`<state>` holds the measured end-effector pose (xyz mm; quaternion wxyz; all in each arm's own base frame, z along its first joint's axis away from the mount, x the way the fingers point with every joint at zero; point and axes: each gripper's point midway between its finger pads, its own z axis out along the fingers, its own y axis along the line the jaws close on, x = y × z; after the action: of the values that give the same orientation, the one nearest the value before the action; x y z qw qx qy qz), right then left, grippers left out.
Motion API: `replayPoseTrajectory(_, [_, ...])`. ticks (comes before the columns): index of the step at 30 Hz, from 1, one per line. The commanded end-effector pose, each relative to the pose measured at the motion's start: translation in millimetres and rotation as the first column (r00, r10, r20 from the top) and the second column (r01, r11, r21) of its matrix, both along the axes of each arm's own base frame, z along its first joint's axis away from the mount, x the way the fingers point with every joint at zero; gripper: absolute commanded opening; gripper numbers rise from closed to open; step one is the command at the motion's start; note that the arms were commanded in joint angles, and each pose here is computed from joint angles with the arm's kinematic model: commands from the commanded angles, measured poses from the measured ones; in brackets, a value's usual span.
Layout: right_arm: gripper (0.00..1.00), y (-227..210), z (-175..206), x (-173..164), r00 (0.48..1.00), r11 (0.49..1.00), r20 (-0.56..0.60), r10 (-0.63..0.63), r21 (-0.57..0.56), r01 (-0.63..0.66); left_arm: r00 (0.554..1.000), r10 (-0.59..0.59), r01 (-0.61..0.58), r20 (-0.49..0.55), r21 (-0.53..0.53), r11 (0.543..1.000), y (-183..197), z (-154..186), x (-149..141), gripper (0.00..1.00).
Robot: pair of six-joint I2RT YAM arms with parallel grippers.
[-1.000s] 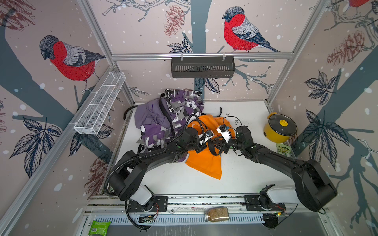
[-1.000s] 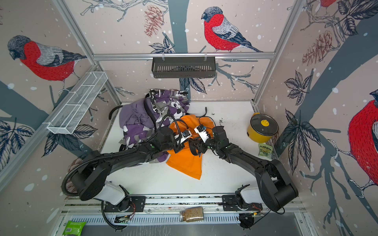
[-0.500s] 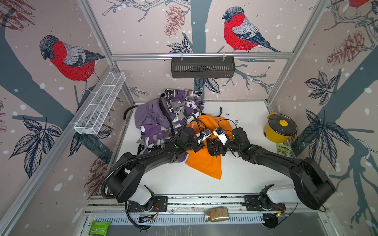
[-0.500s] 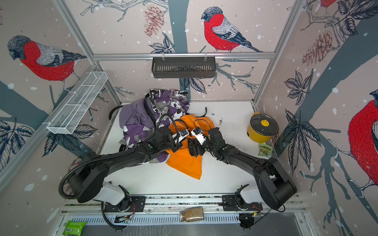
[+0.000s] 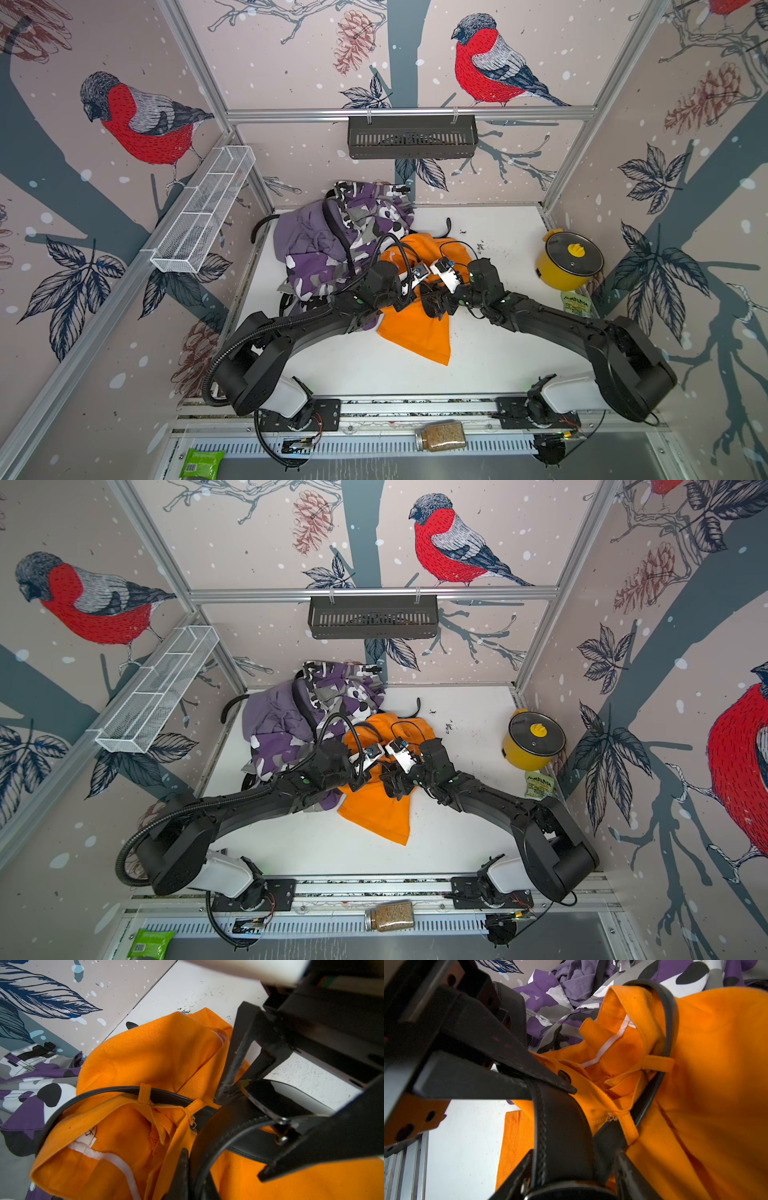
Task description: Remove the belt from the trousers
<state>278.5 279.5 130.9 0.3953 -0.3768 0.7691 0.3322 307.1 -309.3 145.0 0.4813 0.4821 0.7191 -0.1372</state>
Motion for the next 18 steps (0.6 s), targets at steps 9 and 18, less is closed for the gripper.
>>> replayPoseTrajectory(9, [0.16,-3,5,3,1.0,1.0,-0.007,-0.016,0.016,0.016,0.999,0.037,-0.036,0.028,-0.003,0.999,4,4,7,0.0])
replayPoseTrajectory(18, [0.0,-23,-3,0,0.998,0.999,-0.052,-0.04,-0.007,0.039,0.98,0.176,-0.181,0.096,0.047,0.982,29,1,25,0.0])
